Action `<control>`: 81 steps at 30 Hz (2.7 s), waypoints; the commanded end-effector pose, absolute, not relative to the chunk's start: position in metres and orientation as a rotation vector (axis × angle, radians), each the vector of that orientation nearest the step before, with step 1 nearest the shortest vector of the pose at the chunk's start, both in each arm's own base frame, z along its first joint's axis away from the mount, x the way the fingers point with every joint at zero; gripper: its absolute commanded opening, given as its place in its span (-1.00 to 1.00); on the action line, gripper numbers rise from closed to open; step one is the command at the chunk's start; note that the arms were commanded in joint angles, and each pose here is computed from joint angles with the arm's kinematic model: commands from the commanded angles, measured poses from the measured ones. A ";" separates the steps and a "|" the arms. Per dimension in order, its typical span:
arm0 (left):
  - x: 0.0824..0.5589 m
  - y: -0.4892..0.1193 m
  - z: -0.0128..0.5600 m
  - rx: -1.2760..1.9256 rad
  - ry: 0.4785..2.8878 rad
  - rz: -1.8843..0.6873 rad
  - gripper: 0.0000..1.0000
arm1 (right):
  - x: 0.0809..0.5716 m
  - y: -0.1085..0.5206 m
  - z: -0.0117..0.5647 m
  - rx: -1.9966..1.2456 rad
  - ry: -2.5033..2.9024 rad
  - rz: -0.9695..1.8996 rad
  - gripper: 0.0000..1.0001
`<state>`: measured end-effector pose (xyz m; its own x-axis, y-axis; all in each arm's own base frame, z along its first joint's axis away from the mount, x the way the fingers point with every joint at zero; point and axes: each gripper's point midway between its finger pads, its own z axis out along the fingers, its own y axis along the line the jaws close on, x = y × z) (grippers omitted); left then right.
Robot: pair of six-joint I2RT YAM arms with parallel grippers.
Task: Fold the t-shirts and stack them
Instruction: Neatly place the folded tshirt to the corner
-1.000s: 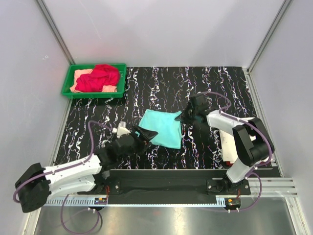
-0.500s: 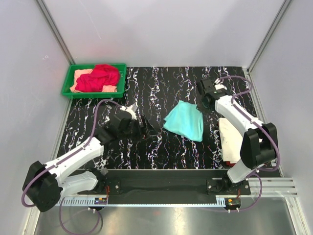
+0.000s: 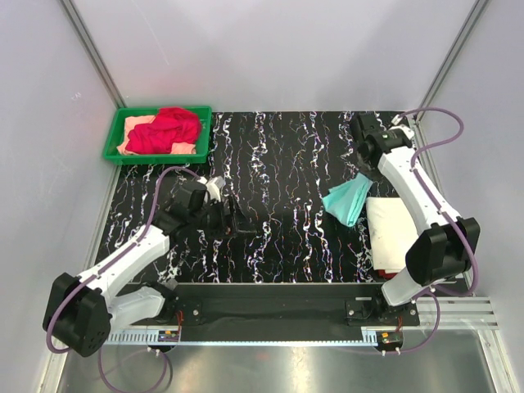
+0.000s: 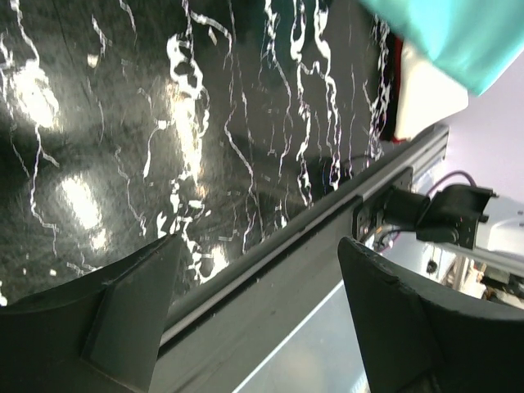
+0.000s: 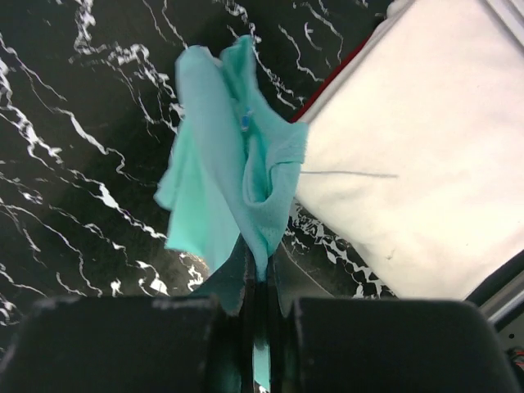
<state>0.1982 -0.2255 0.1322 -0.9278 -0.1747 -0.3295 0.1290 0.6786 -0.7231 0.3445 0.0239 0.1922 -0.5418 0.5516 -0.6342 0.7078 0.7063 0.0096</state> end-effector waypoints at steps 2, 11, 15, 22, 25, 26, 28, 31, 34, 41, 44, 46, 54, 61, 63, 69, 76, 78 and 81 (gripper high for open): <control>0.192 -0.227 0.137 0.049 2.509 -1.215 0.65 | 0.345 -0.007 0.243 1.012 2.141 -0.358 -1.00; 0.191 -0.229 0.134 0.039 2.517 -1.265 0.65 | 0.375 -0.037 0.265 1.033 2.134 -0.255 -1.00; 0.191 -0.230 0.130 0.030 2.530 -1.280 0.65 | 0.378 -0.043 0.274 1.047 2.145 -0.199 -1.00; 0.191 -0.231 0.127 0.024 2.537 -1.304 0.65 | 0.360 -0.054 0.283 1.118 2.150 -0.105 -1.00; 0.190 -0.232 0.124 0.025 2.549 -1.314 0.65 | 0.354 -0.063 0.283 1.152 2.141 -0.088 -1.00; 0.189 -0.232 0.123 0.023 2.553 -1.318 0.65 | 0.354 -0.064 0.284 1.159 2.140 -0.068 -1.00; 0.189 -0.232 0.121 0.023 2.558 -1.321 0.64 | 0.353 -0.067 0.286 1.168 2.139 -0.064 -1.00; 0.189 -0.232 0.121 0.022 2.559 -1.328 0.64 | 0.350 -0.070 0.288 1.191 2.139 -0.048 -1.00; 0.190 -0.232 0.120 0.024 2.562 -1.334 0.64 | 0.344 -0.068 0.286 1.200 2.148 -0.028 -1.00; 0.189 -0.233 0.117 0.021 2.573 -1.353 0.64 | 0.324 -0.081 0.275 1.245 2.150 -0.030 -1.00; 0.188 -0.233 0.116 0.022 2.575 -1.361 0.64 | 0.318 -0.087 0.269 1.261 2.154 -0.028 -1.00; 0.188 -0.234 0.115 0.021 2.576 -1.368 0.64 | 0.314 -0.091 0.262 1.278 2.160 -0.018 -1.00; 0.186 -0.233 0.114 0.022 2.583 -1.379 0.64 | 0.295 -0.105 0.249 1.335 2.161 0.000 -1.00; 0.186 -0.234 0.113 0.015 2.586 -1.390 0.63 | 0.282 -0.124 0.245 1.346 2.160 -0.025 -1.00; 0.186 -0.234 0.112 0.016 2.587 -1.393 0.63 | 0.276 -0.127 0.242 1.351 2.162 -0.042 -1.00; 0.186 -0.234 0.113 0.017 2.585 -1.402 0.63 | 0.257 -0.134 0.228 1.355 2.160 -0.071 -1.00; 0.186 -0.234 0.112 0.011 2.589 -1.420 0.63 | 0.244 -0.150 0.217 1.405 2.122 -0.133 -1.00; 0.186 -0.234 0.113 0.011 2.588 -1.423 0.63 | 0.241 -0.155 0.214 1.411 2.128 -0.151 -1.00; 0.186 -0.233 0.112 0.011 2.587 -1.422 0.63 | 0.239 -0.152 0.207 1.423 2.139 -0.137 -1.00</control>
